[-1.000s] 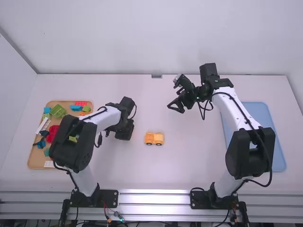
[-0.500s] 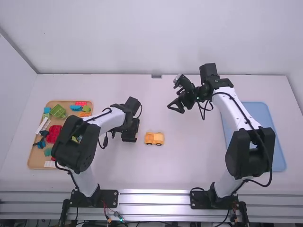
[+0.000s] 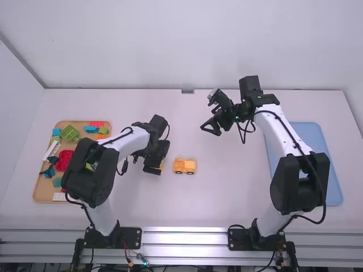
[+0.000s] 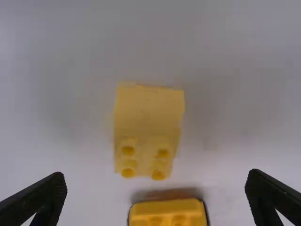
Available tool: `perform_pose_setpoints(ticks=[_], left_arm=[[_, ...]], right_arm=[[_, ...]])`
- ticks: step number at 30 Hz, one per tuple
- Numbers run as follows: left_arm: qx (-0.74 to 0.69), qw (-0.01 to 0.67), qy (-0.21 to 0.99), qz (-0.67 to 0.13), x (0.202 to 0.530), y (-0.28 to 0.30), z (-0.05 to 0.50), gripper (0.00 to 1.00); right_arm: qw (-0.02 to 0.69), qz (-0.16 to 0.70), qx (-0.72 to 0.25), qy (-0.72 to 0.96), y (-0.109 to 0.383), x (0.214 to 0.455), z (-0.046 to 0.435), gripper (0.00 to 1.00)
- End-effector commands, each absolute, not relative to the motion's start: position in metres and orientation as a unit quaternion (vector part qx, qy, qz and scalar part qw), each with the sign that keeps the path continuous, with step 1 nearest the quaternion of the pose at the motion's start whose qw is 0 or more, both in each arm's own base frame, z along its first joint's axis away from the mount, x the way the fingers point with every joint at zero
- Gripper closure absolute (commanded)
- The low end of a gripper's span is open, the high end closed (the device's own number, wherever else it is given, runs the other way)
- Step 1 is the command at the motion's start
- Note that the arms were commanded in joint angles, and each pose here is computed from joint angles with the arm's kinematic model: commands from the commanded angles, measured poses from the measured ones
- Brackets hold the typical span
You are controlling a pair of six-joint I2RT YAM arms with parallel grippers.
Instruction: Assemble lego blocks to make yellow taxi
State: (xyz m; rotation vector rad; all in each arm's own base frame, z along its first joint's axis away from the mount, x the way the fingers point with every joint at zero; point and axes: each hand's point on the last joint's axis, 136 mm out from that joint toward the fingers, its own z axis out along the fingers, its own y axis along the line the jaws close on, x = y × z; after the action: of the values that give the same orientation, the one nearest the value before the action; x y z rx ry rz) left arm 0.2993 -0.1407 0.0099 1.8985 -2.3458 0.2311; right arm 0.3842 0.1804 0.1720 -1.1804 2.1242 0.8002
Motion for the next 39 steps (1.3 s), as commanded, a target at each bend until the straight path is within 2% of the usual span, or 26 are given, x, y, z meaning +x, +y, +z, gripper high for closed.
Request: perform_pose_setpoints(ticks=[1, 4, 7, 9, 11, 15, 21, 24, 28, 33, 39], left_arm=[[0.528, 0.047, -0.84, 0.117, 0.317, -0.144, 0.039, 0.01], [0.434, 0.033, -0.892, 0.122, 0.325, -0.143, 0.06, 0.01], [0.218, -0.018, -0.969, 0.113, 0.341, -0.135, 0.09, 0.03], [0.132, -0.047, -0.985, 0.101, 0.35, -0.131, 0.099, 0.01], [0.071, -0.069, -0.992, 0.084, 0.356, -0.128, 0.104, 0.01], [-0.041, -0.132, -0.99, -0.005, 0.381, -0.102, 0.111, 0.01], [-0.175, -0.155, -0.971, -0.056, 0.394, -0.093, 0.114, 0.01], [-0.307, -0.171, -0.936, 0.013, 0.396, -0.122, 0.116, 0.01], [-0.454, -0.195, -0.858, 0.142, 0.379, -0.159, 0.127, 0.01], [-0.574, -0.247, -0.736, 0.261, 0.353, -0.164, 0.146, 0.01], [-0.626, -0.314, -0.644, 0.31, 0.334, -0.14, 0.147, 0.01]], right_arm=[[0.289, 0.302, -0.444, 0.793, 0.182, 0.385, 0.173, 0.01], [0.289, 0.302, -0.444, 0.793, 0.182, 0.385, 0.173, 0.01], [0.288, 0.302, -0.444, 0.793, 0.182, 0.385, 0.173, 0.02], [0.288, 0.302, -0.444, 0.793, 0.182, 0.385, 0.173, 0.01], [0.289, 0.302, -0.444, 0.793, 0.182, 0.385, 0.173, 0.02], [0.289, 0.302, -0.443, 0.793, 0.182, 0.385, 0.173, 0.01], [0.289, 0.302, -0.443, 0.793, 0.182, 0.385, 0.173, 0.01], [0.289, 0.302, -0.443, 0.793, 0.182, 0.386, 0.173, 0.01], [0.295, 0.299, -0.442, 0.793, 0.179, 0.389, 0.174, 0.02], [0.31, 0.305, -0.465, 0.771, 0.184, 0.388, 0.178, 0.02], [0.309, 0.309, -0.474, 0.764, 0.19, 0.384, 0.171, 0.01]])
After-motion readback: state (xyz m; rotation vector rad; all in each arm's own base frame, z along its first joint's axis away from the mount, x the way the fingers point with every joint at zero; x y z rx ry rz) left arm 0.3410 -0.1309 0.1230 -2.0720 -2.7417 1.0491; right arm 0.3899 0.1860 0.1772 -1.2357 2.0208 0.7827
